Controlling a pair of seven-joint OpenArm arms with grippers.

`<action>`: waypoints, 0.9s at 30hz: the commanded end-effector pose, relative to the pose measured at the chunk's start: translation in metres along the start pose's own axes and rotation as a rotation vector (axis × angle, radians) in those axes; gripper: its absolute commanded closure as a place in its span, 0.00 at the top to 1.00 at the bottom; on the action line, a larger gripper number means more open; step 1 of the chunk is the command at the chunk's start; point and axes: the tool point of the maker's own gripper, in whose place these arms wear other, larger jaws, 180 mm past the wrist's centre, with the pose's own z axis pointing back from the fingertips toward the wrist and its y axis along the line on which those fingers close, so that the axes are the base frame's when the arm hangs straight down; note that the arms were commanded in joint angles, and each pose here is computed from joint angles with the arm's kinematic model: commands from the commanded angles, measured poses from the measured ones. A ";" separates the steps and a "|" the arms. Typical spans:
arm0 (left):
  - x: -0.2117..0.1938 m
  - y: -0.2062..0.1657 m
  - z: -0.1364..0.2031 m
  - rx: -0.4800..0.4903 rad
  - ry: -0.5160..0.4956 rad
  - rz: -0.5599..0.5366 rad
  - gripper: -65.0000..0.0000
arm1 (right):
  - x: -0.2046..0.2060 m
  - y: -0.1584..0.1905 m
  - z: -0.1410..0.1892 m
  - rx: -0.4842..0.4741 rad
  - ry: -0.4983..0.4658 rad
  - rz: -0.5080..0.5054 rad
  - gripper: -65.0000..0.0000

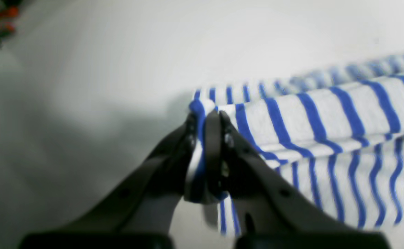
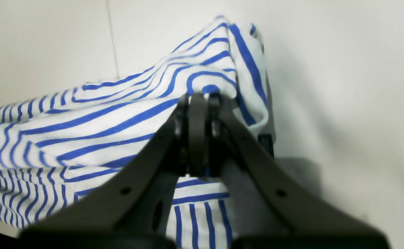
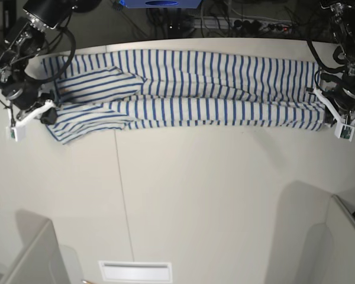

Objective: Fold the T-shirt properly
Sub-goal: 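Lift the side edges and pull them toward the collar, then lower the folded edge onto the shirt with both grippers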

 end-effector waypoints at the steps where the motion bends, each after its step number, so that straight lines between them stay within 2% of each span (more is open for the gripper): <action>1: 0.006 0.014 0.007 0.045 -0.020 -0.015 0.00 | 0.008 0.000 0.005 0.001 -0.036 0.011 0.00; 5: -0.015 0.024 0.014 0.070 0.027 -0.006 0.00 | -0.009 0.002 0.003 0.007 -0.003 -0.002 0.00; 15: -0.038 0.017 0.016 0.052 0.087 -0.008 0.00 | -0.031 0.000 0.005 -0.002 0.041 -0.019 0.00; 27: -0.050 0.006 0.013 0.032 0.104 0.035 0.00 | -0.044 0.003 0.003 0.007 0.066 -0.040 0.00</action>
